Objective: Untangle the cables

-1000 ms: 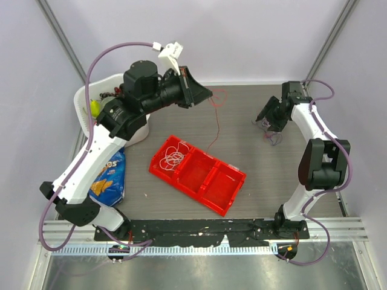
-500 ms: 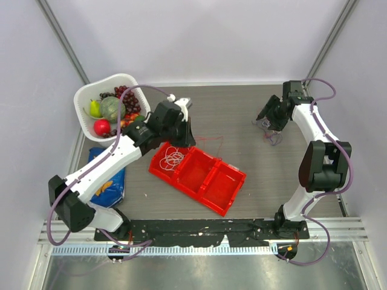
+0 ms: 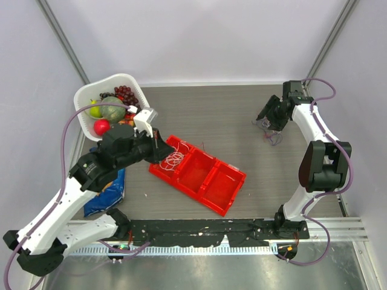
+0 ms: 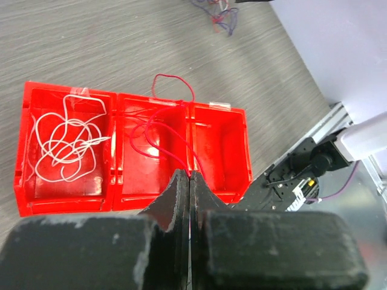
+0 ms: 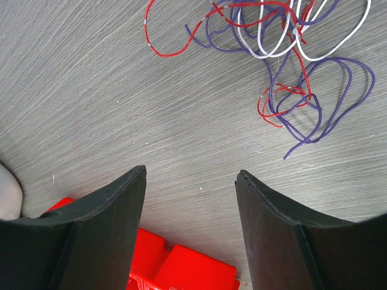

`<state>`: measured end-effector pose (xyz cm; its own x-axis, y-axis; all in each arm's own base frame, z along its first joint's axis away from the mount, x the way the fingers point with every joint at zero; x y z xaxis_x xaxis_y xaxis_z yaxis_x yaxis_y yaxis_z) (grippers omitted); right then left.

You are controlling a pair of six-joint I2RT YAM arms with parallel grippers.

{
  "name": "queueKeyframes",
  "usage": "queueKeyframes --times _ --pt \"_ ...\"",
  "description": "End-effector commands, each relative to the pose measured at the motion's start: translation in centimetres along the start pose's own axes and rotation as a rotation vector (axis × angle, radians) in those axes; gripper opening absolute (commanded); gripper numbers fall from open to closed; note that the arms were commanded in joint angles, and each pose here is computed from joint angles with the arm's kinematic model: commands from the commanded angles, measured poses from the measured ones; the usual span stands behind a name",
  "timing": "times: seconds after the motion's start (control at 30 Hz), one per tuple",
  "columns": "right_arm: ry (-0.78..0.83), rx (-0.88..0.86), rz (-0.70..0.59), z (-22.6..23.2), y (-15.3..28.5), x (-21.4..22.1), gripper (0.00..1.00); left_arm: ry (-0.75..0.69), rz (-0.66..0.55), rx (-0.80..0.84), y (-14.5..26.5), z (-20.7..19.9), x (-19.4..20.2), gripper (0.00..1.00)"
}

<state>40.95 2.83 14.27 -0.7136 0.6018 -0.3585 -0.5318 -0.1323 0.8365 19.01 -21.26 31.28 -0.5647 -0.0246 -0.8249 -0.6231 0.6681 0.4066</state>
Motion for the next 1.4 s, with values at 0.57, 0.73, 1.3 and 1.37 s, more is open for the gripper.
queueKeyframes --times 0.57,0.73,1.3,1.37 --pt "0.015 -0.061 -0.04 0.9 0.8 -0.4 0.66 -0.065 -0.118 0.046 2.9 -1.2 -2.7 0.0" --pt "0.012 -0.069 -0.038 1.2 0.9 -0.6 0.65 -0.039 -0.179 0.163 2.3 -4.6 -6.9 0.0" --pt "0.023 -0.081 -0.05 1.4 1.5 -0.6 0.65 0.0 0.086 0.038 -2.8 -0.5 1.2 0.0" --pt "0.022 -0.082 -0.051 1.4 1.6 -0.6 0.65 -0.007 0.124 0.024 -4.4 0.0 1.9 0.0"
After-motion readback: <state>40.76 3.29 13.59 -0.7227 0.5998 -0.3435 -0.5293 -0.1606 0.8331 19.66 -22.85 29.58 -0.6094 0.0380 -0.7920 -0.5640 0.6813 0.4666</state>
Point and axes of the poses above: each gripper's point midway between its finger pads, its own y axis back along the fingers, its own z axis along the line the jaws close on, x = y × z, the point moved 1 cm from there along y, back along the fingers, and after that the axes turned 2 degrees about -y, right-handed, at the moved point
